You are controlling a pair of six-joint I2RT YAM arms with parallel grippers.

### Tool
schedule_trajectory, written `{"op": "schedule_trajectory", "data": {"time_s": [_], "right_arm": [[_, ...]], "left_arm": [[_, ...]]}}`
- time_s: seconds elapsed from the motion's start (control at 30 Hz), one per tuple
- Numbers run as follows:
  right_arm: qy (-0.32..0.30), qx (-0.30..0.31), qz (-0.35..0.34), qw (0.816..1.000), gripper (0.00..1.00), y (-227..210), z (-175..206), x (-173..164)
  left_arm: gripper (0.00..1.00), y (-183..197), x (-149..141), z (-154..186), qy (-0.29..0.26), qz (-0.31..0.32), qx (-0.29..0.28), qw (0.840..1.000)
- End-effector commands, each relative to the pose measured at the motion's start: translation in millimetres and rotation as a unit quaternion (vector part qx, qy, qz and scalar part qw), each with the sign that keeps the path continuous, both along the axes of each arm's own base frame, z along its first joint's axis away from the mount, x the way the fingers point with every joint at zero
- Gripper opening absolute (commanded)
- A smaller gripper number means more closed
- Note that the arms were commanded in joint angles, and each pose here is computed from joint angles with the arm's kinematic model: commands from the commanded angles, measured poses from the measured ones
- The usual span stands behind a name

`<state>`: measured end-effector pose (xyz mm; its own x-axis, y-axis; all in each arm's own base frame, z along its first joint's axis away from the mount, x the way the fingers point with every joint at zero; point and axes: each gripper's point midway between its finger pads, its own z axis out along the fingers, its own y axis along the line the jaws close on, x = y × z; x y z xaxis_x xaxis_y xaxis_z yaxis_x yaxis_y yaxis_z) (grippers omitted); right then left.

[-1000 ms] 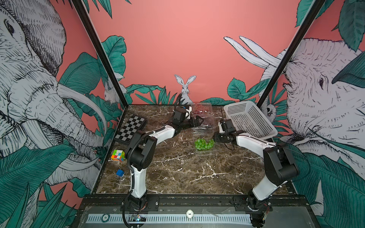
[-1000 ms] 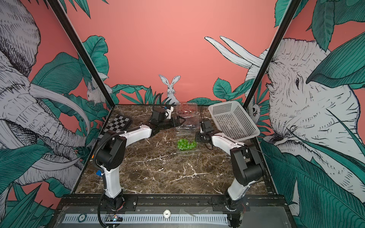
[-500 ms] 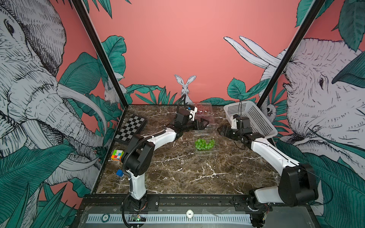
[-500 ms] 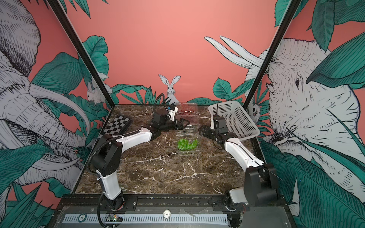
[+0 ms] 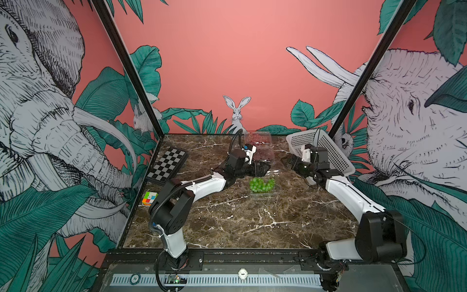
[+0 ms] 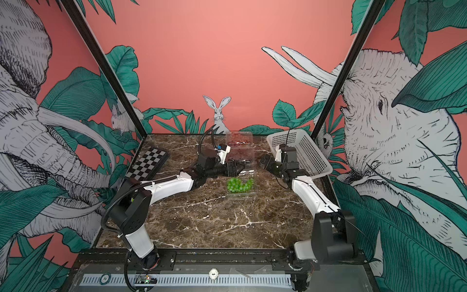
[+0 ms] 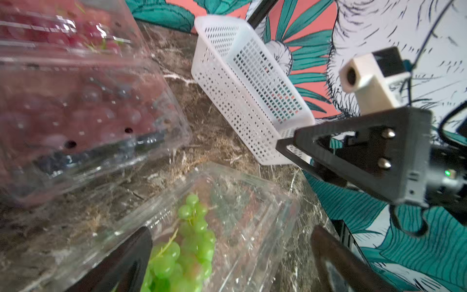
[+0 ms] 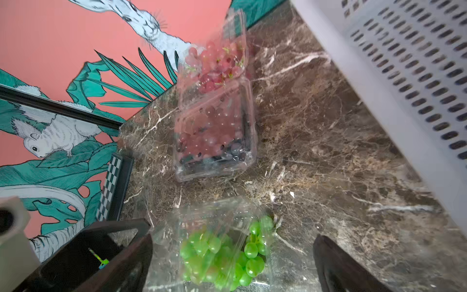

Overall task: Pack grapes into containers
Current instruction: Close the packing box at the center of the board.

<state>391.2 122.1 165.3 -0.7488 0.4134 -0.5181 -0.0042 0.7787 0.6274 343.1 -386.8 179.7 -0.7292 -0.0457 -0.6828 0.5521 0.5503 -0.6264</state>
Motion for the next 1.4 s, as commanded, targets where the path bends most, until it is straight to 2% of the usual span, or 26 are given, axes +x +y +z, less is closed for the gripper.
{"op": "schedule_trajectory", "data": {"time_s": [0.0, 0.2, 0.4, 0.53, 0.83, 1.0, 1.13, 1.37], "right_arm": [[0.010, 0.035, 0.014, 0.999, 0.99, 11, -20, -5], [0.039, 0.043, 0.028, 0.998, 0.97, 24, -59, -22], [0.065, 0.043, 0.036, 0.996, 0.84, 33, -91, -38], [0.074, 0.050, 0.040, 0.995, 0.79, 37, -104, -43], [0.058, 0.066, 0.050, 0.995, 0.77, 40, -94, -51], [0.046, 0.089, 0.046, 0.994, 0.78, 36, -85, -55], [0.029, 0.117, 0.044, 0.992, 0.74, 32, -80, -61], [0.015, 0.131, 0.041, 0.990, 0.73, 24, -78, -73]], "left_arm": [[0.99, 4, -11, 16, -0.007, 0.008, -0.029, 1.000], [0.99, 11, -21, 7, 0.004, 0.016, -0.029, 0.999], [0.99, 9, -24, 19, 0.002, 0.023, -0.044, 0.999], [0.99, -9, -32, 16, 0.008, 0.010, -0.051, 0.999], [0.99, -32, -46, -8, 0.028, -0.008, -0.044, 0.999], [0.99, -29, -49, -20, 0.035, -0.005, -0.033, 0.999], [0.99, -25, -50, -23, 0.032, -0.006, -0.018, 0.999], [0.99, -23, -51, -25, 0.031, -0.006, -0.006, 0.999]]}}
